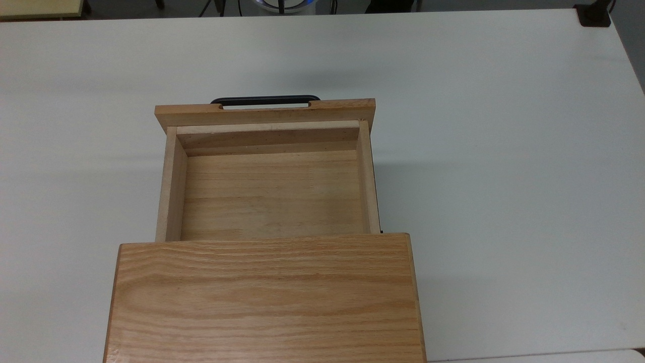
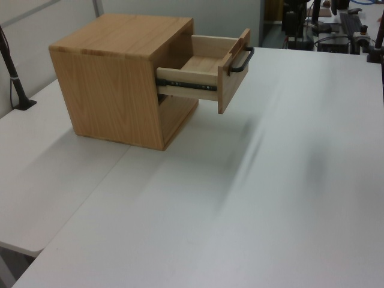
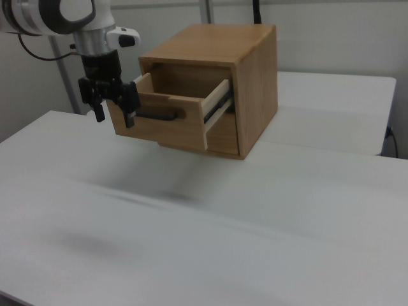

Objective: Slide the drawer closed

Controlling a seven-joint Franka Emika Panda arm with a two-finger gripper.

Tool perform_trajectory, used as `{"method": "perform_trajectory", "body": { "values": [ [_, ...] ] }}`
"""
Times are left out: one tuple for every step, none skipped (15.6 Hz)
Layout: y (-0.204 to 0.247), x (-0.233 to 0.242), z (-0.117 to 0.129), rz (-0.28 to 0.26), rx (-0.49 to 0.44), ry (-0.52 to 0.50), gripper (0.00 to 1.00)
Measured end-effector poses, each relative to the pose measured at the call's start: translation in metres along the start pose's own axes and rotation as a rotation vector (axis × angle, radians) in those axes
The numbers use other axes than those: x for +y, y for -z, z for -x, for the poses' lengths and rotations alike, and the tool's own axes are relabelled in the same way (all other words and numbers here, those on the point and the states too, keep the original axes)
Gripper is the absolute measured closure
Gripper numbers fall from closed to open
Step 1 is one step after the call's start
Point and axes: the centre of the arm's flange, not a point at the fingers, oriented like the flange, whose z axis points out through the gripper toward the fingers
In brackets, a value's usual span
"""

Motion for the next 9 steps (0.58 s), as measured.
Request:
{"method": "perform_trajectory", "body": {
  "values": [
    [0.0, 0.0, 0.0, 0.0, 0.0, 0.015, 0.11],
    [0.0, 0.0, 0.0, 0.0, -0.001, 0.033, 0.22],
    [0.0, 0.0, 0.0, 0.0, -0.001, 0.05, 0.34],
    [-0.001, 0.0, 0.0, 0.0, -0.001, 0.063, 0.43],
    [-0.001, 0.0, 0.0, 0.0, -0.003, 0.068, 0.54],
    [-0.003, 0.0, -0.001, 0.0, -0.006, 0.072, 0.65],
    [-0.005, 0.0, -0.002, 0.0, -0.011, 0.079, 0.76],
    [-0.009, 0.0, -0.004, -0.001, -0.017, 0.084, 0.86],
    [-0.014, -0.001, -0.007, -0.001, -0.024, 0.088, 0.96]
  ]
}}
